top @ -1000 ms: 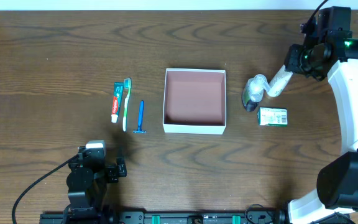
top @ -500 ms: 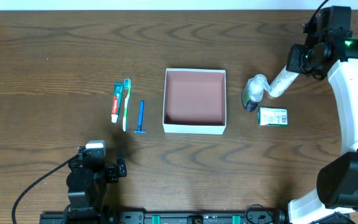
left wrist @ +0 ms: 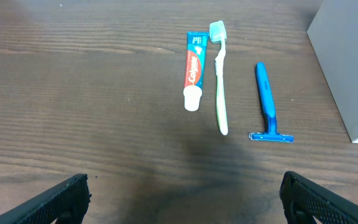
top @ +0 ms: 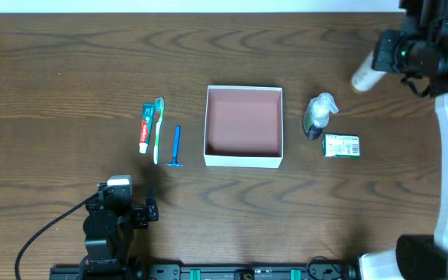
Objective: Pack container
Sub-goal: 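Carry the lotion bottle into the box and release it upright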
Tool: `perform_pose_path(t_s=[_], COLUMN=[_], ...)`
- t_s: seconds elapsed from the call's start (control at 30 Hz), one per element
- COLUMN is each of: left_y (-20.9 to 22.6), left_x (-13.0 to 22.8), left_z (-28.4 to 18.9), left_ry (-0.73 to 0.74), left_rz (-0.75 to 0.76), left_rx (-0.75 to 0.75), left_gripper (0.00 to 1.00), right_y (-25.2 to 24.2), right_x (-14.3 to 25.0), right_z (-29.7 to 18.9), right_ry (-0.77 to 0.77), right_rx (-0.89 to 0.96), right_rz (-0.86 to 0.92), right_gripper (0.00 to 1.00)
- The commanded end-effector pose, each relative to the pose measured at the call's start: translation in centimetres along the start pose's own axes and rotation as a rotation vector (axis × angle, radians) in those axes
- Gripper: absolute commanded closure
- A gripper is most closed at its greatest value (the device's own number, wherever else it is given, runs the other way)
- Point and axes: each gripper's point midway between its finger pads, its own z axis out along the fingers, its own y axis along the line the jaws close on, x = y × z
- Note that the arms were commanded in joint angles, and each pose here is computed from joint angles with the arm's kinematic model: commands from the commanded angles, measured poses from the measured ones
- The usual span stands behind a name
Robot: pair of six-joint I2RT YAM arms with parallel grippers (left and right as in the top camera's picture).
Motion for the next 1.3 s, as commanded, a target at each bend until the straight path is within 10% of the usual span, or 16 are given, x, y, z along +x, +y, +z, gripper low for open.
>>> perform_pose_path(t_s=[0.0, 0.6, 1.27], left_y=[0.0, 0.0, 0.0], left_x=[0.0, 0.0, 0.0], left_z=[0.0, 0.0, 0.0], left_ry=[-0.006, -0.006, -0.006], left_rz=[-0.007, -0.007, -0.007], left_rx=[0.002, 0.002, 0.002], left_gripper=[0.02, 0.02, 0.02], right_y=[4.9, 17.6, 17.2], right_x=[-1.8, 4.7, 7.8], right_z=[-4.9, 1.1, 10.8], right_ry=[-0.128, 0.137, 0.294], right_rx=[-0.114, -0.267, -0.085], right_rz=[-0.093, -0.241, -0.272], right_gripper=[0.99, 0.99, 0.99])
